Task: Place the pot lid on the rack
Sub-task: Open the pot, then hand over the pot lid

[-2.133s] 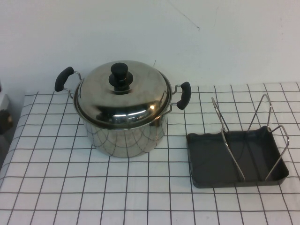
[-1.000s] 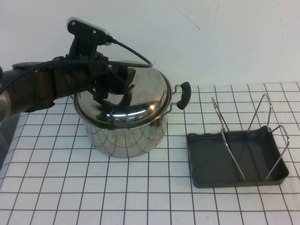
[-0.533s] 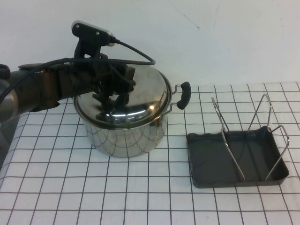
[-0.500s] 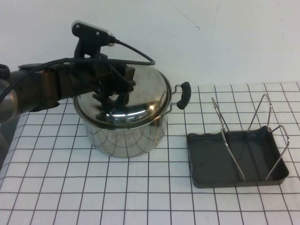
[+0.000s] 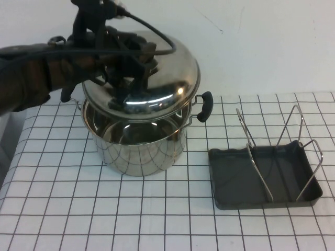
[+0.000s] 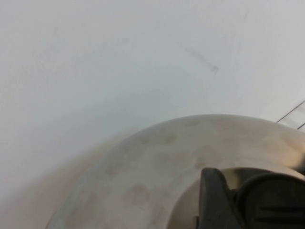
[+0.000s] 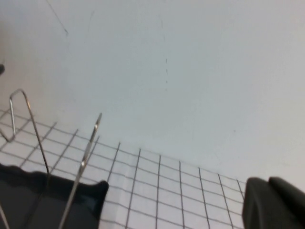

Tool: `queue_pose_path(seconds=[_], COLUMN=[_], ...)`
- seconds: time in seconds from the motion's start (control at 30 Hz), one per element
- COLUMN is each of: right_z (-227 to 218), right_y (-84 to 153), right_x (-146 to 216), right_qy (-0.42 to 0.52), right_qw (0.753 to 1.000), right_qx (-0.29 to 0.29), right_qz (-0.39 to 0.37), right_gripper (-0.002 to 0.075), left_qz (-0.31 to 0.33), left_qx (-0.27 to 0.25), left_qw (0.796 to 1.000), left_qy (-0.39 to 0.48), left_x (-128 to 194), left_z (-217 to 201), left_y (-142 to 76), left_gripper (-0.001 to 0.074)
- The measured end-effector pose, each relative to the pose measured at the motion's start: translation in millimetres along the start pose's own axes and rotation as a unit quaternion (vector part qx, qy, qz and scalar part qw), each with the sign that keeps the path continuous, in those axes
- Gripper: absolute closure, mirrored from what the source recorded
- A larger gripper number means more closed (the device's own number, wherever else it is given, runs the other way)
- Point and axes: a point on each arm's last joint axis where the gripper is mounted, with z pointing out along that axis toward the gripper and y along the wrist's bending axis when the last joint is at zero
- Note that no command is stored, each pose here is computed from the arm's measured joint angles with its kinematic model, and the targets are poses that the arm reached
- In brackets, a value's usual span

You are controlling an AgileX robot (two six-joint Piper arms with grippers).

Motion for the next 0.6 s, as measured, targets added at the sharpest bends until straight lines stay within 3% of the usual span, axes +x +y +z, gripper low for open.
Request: queue_pose_path(seconds=[0.17,0.23,0.4,0.5,0.6], right_z=[-13.4,-22.8,-38.0,-45.0,-48.1], right_y=[-2.0,0.2,17.0,25.8,27.2], right_x=[-31.5,-49.2,-72.5,-79.2,-85.2], right_qy=[-0.060,-0.092,-0.127,-0.136,-0.152], right_qw=[0.995,0.983,0.915,0.880,0.854], right_qx=[-0.026,-0.064,-0.213,-0.285,-0.316], right_qz=[0.079,0.145,0.320,0.356,0.385], right_gripper=[0.0729,0.0729,0.0729,0.0729,0.0713], left_qz=[-0.024,-0.026,-0.063,-0.074,-0.070], left_qx=[0.099,0.155,0.253,0.291,0.329], left_qw=[0.992,0.983,0.959,0.947,0.936], left_qy=[-0.070,-0.092,-0.112,-0.111,-0.106], left_x=[-41.5,-56.1,-82.3,-90.4,-93.0], left_z=[-37.2,-52.3,-72.2,-72.6,-71.9], left_y=[-28.3,-41.6,-67.9,-90.7,-120.9], left_gripper=[0.0412,0.0412,0.0412,0.0412,0.0412])
